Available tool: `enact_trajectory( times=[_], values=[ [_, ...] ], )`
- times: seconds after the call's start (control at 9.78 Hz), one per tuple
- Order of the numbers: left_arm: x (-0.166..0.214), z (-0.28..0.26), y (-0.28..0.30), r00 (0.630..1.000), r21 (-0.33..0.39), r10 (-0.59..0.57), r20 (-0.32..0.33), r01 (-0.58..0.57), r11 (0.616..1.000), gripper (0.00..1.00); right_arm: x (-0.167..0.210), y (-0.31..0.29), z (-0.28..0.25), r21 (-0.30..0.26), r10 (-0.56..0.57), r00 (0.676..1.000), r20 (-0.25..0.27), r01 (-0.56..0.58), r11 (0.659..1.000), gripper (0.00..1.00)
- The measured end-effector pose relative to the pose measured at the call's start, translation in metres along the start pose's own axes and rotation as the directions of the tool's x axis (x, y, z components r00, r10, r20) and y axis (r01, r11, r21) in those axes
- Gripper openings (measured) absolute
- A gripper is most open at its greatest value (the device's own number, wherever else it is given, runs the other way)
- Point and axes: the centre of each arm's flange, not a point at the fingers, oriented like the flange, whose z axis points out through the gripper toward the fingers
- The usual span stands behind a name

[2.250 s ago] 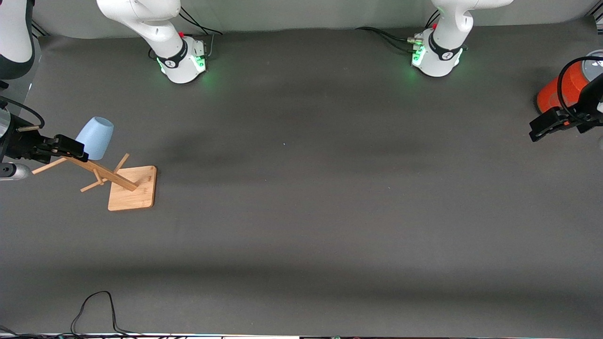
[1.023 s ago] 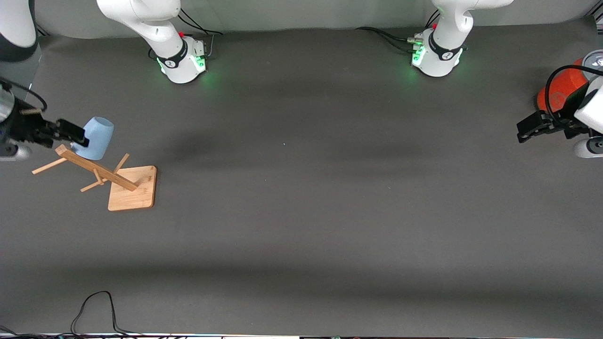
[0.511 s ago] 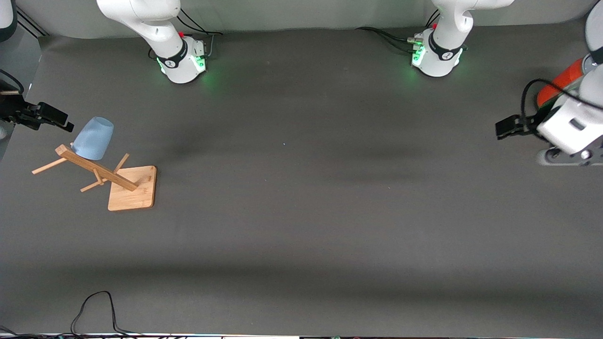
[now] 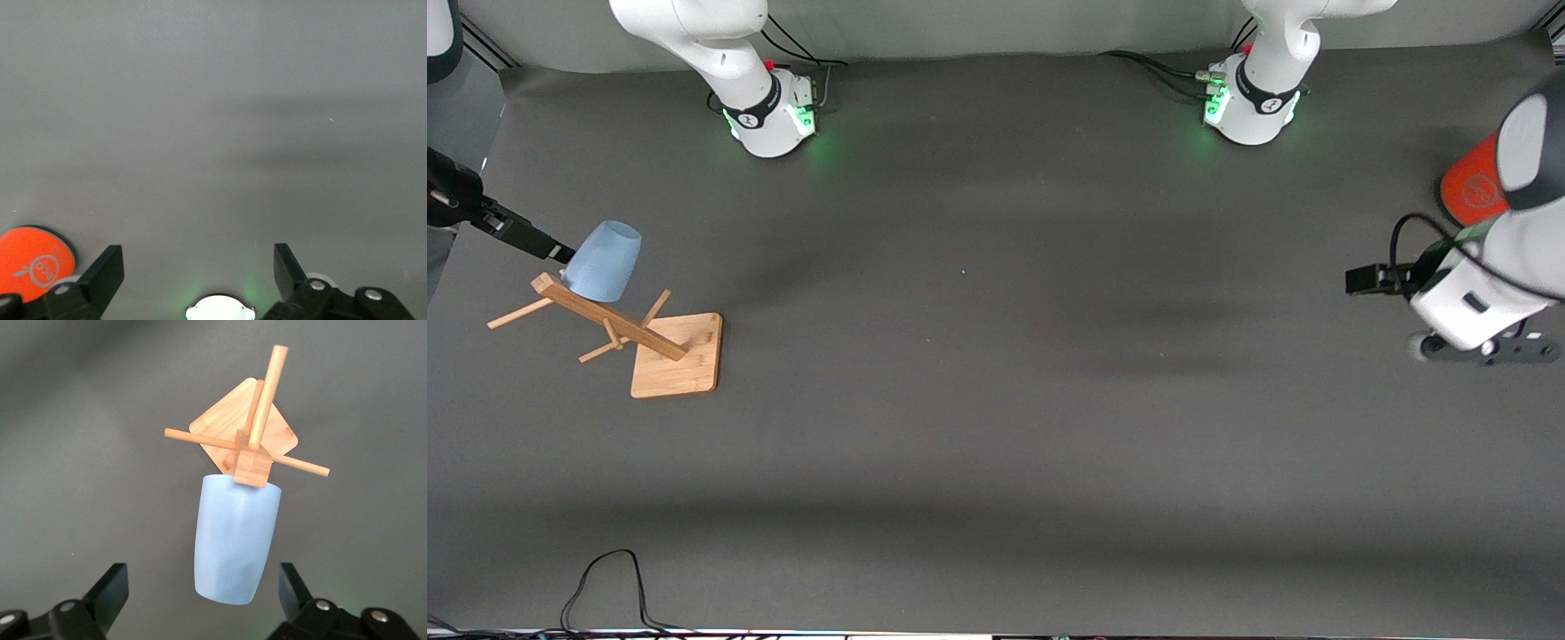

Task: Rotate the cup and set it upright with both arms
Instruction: 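Close the right gripper on the blue cup's base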

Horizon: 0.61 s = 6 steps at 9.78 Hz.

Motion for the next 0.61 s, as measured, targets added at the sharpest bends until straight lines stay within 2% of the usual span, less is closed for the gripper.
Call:
enact_trajectory(
  times=[0.31, 0.61],
  values=[
    [0.035, 0.055, 0.002, 0.995, -0.016, 0.004, 0.098, -0.002, 1.000, 1.00, 0.011, -0.001, 0.039, -0.016, 0.027, 0.999, 0.022, -0.027, 1.000, 1.00],
    [0.043, 0.067, -0.008, 0.993, -0.044, -0.004, 0.118, 0.009, 0.999, 1.00, 0.016, 0.010, 0.100, -0.028, 0.053, 0.998, 0.039, -0.052, 0.998, 1.00]
  ],
)
